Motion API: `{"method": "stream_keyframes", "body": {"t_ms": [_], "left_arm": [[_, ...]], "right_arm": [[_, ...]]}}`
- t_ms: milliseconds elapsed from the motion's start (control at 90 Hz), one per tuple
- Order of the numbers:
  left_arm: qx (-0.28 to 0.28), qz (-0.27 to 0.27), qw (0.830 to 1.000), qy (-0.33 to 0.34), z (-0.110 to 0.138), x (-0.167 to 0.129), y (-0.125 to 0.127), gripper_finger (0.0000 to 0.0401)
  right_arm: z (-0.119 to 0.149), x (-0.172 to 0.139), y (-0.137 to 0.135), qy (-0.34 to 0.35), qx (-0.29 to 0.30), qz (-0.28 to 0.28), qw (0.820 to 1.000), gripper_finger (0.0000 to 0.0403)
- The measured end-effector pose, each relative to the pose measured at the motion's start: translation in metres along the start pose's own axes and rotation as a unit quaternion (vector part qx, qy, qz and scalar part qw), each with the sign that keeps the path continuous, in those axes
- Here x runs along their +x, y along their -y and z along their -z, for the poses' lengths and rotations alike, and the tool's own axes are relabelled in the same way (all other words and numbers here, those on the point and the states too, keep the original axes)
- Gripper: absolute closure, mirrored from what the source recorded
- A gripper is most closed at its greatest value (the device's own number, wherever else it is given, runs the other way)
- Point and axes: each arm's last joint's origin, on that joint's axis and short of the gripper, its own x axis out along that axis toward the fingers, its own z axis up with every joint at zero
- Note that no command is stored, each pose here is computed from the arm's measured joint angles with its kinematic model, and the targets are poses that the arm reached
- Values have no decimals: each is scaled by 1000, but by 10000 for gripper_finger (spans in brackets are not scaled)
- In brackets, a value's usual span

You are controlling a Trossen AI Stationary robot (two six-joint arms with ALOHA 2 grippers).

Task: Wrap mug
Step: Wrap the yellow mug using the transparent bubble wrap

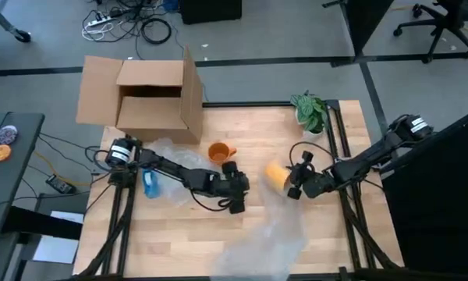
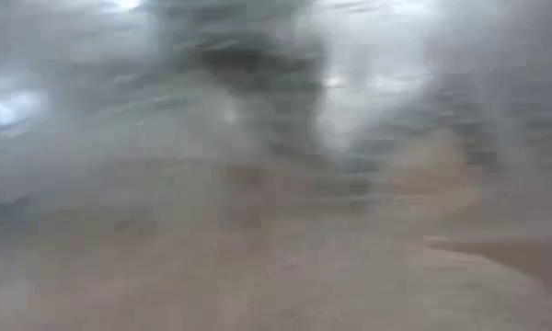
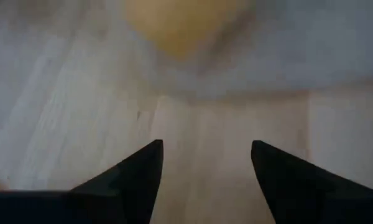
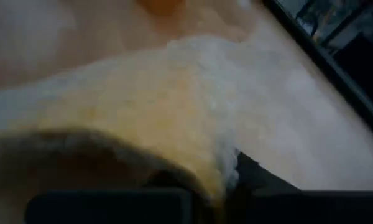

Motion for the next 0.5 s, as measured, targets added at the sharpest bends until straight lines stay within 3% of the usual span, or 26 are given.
{"method": "stream_keyframes", "body": {"t_ms": [222,356,500], "left_arm": [[-2,-20,999,27,-4,2,-1,172],[-20,-18,998,61,-9,5,1,172],[-33,-6,995,92,-6,20,7,172]], "right_arm": [[0,12,-2,24,-12,104,994,400],[5,23,0,20,31,156,987,401],[10,38,6,30,92,243,965,402]]}}
